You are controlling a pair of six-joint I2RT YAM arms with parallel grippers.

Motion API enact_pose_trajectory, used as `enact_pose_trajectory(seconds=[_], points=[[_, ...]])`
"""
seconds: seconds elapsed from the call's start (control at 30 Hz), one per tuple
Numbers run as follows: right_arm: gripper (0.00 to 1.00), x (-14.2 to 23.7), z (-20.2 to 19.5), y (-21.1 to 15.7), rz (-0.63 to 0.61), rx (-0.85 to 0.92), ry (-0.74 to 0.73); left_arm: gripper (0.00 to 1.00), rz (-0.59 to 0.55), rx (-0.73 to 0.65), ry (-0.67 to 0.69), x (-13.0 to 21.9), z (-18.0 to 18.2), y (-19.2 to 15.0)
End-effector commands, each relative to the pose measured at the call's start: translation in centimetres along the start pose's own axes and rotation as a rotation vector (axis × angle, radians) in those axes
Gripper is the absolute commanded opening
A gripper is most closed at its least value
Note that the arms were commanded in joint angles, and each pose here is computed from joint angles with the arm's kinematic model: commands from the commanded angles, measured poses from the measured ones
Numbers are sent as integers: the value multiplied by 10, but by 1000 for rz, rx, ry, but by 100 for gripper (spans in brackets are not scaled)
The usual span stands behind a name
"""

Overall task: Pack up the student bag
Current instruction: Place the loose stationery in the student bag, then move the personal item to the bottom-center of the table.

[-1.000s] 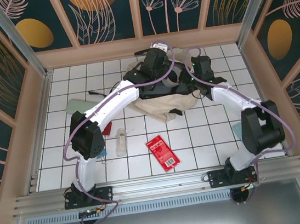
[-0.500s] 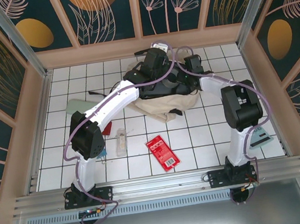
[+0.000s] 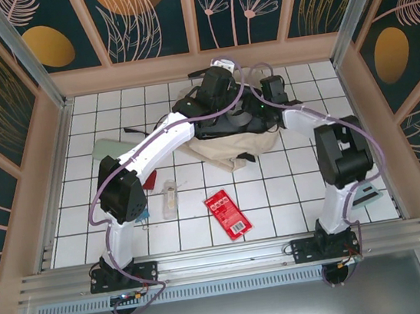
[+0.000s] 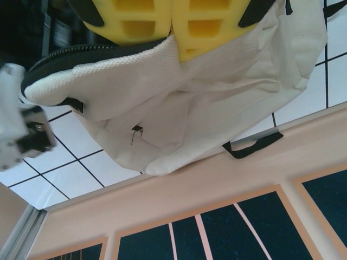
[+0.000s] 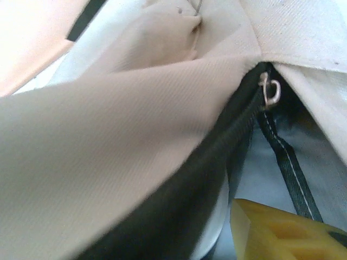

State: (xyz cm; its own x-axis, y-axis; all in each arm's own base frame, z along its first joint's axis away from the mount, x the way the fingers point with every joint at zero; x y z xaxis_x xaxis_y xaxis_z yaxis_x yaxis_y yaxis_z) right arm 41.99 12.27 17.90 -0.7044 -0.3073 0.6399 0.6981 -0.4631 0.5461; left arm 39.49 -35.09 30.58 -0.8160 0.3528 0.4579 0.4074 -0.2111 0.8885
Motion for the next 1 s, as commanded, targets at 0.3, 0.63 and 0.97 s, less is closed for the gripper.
enact_pose_trajectory(seconds=[0.3,0.63,0.97], points=[[54,115,13,-35,-80,119,186,0,-130,32,40,10,20,41],[58,155,13,-148,56,280,257,0,-116,35,61,5,25,38],[68,146,14,-247,272,519,156,0,-93,58,99,3,38,33]])
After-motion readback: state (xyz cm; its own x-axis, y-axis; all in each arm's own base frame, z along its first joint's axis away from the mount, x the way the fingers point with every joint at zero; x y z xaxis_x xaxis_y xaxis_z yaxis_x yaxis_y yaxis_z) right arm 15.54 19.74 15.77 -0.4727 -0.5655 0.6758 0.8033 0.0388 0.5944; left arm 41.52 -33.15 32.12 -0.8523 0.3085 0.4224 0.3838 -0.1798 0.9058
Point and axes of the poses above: each hand's point on the last joint's axis, 136 mm out from that joint toward the fingers, its own x axis back along the fingers, its own z axis along the line the jaws close on, y = z × x, the point moved 9 cm from there along x, back along the fingers, and after that the axes turned 2 degrees about -x, right-handed, at the moved point
